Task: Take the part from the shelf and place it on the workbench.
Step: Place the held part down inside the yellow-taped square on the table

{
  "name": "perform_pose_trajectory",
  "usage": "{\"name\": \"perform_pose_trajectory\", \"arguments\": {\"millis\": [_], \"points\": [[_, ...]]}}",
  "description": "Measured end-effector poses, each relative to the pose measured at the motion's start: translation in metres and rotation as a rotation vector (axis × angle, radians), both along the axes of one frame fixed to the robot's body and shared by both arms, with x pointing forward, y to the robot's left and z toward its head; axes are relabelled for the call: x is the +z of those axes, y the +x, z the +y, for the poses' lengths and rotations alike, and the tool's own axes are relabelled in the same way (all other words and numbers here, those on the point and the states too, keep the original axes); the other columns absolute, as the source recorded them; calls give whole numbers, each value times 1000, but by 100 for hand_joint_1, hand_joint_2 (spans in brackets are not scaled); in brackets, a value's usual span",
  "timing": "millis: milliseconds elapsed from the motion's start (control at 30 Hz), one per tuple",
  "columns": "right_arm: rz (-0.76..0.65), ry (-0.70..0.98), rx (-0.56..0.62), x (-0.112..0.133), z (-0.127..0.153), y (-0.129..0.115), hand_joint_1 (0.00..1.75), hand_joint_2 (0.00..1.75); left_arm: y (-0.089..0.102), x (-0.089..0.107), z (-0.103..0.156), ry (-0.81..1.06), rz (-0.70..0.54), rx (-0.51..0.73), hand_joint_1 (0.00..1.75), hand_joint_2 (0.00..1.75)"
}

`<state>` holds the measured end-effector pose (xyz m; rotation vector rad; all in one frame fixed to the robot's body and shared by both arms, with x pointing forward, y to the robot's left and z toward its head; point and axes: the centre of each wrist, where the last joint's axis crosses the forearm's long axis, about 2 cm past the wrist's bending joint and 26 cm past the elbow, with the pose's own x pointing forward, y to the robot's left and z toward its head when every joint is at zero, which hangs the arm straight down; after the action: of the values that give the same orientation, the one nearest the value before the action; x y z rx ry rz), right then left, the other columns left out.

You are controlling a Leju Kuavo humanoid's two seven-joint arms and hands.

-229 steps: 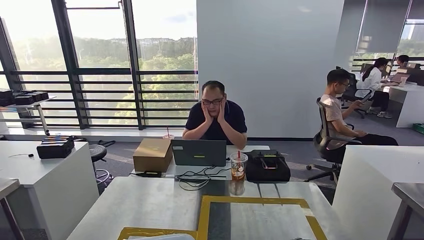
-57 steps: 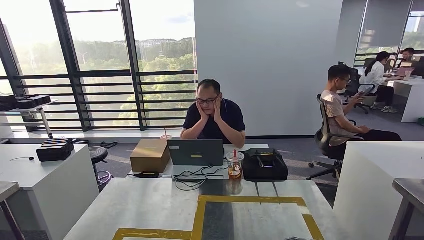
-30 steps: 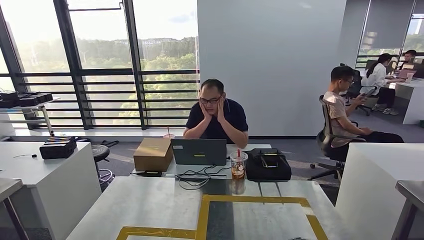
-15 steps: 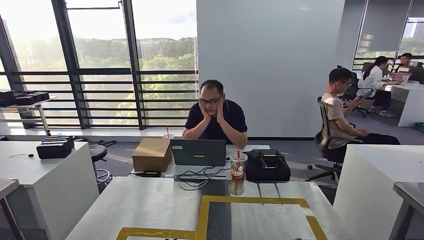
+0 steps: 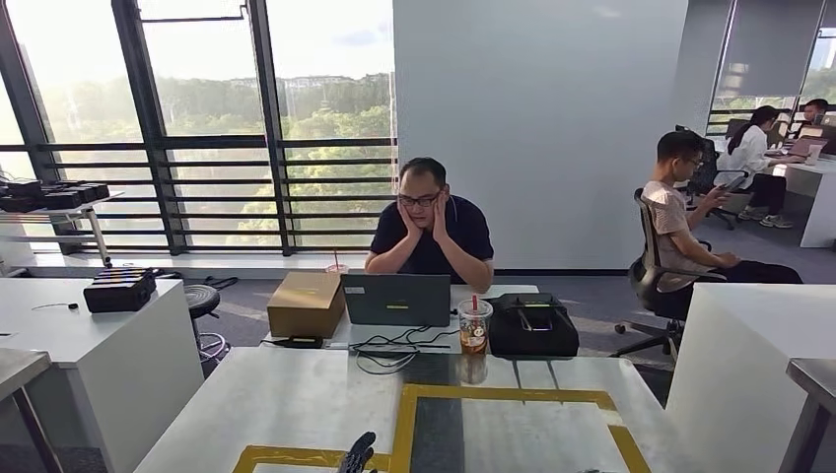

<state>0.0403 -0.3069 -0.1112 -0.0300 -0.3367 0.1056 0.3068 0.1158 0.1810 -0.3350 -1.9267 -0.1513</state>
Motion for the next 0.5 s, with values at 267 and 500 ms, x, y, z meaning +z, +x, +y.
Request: {"name": "perform_pose_trajectory", "arguments": {"millis": [267, 500], "points": [[-4, 0, -39, -1, -3, -13, 0, 0, -32, 9, 10, -119, -104, -82, 0, 0], [-10, 9, -49, -2, -3, -20, 0, 0, -49, 19, 24, -183, -187, -115, 0, 0]]}}
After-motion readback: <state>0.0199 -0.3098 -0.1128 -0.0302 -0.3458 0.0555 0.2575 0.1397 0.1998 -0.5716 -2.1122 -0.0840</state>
